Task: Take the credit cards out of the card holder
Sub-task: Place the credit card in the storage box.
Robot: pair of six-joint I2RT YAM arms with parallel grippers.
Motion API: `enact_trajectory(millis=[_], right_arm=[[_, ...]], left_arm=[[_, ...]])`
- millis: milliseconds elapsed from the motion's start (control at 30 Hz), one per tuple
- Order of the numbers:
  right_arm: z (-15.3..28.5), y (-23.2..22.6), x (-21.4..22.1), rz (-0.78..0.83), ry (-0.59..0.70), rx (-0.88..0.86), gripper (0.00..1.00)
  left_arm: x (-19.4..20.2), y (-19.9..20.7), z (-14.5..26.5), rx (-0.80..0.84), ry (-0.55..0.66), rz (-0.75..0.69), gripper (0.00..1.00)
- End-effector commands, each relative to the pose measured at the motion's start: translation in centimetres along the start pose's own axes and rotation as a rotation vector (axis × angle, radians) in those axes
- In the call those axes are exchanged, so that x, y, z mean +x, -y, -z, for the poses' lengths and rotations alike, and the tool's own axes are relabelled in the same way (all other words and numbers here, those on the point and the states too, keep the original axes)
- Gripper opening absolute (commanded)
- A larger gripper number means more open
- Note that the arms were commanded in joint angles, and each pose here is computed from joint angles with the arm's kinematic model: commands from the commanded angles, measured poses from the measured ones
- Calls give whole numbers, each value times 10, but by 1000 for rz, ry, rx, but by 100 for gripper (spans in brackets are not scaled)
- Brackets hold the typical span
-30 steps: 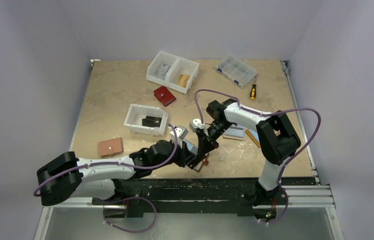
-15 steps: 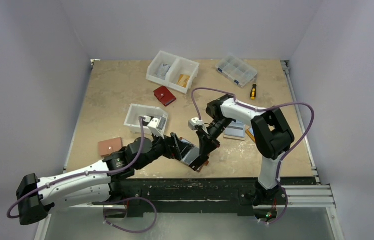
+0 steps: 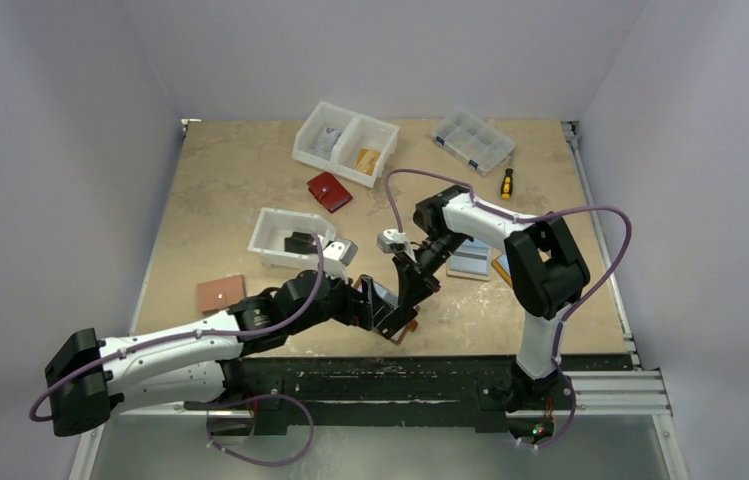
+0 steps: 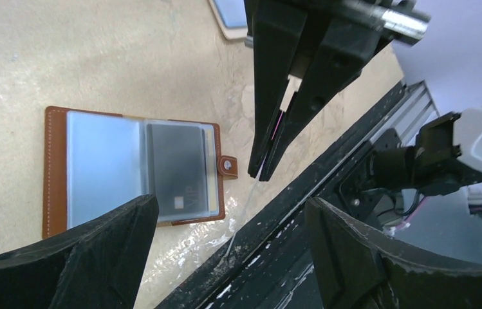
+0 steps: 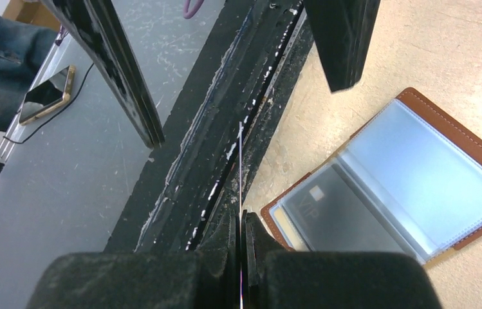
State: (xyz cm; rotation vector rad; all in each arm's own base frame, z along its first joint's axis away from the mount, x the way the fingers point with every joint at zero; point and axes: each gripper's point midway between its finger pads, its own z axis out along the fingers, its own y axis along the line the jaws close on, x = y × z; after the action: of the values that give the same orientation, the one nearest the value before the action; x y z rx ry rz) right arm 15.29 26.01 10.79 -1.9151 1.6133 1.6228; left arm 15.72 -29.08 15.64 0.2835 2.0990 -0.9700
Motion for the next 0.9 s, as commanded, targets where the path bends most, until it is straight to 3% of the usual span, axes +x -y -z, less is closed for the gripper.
enact_trajectory(millis=[0, 200, 433, 633, 700, 800, 867], right_arm=[[6, -3, -19, 18, 53, 14, 0], [7, -1, -18, 13, 55, 16, 0], [9, 1, -16, 2, 53, 19, 0], [10, 3, -14, -8, 55, 24, 0], [11, 3, -14, -8, 56, 26, 0], [11, 3, -14, -10, 57, 27, 0], [12, 3, -14, -10, 58, 29, 1]], left_arm=[[-9, 25, -13, 109, 12, -57, 90], [8, 24, -29, 136, -42, -121, 84], [32, 34, -34, 240, -121, -142, 58], [47, 25, -35, 234, -169, -143, 39], [50, 21, -36, 223, -184, -152, 30], [54, 15, -39, 210, -208, -164, 2], [54, 13, -39, 200, -217, -171, 0]])
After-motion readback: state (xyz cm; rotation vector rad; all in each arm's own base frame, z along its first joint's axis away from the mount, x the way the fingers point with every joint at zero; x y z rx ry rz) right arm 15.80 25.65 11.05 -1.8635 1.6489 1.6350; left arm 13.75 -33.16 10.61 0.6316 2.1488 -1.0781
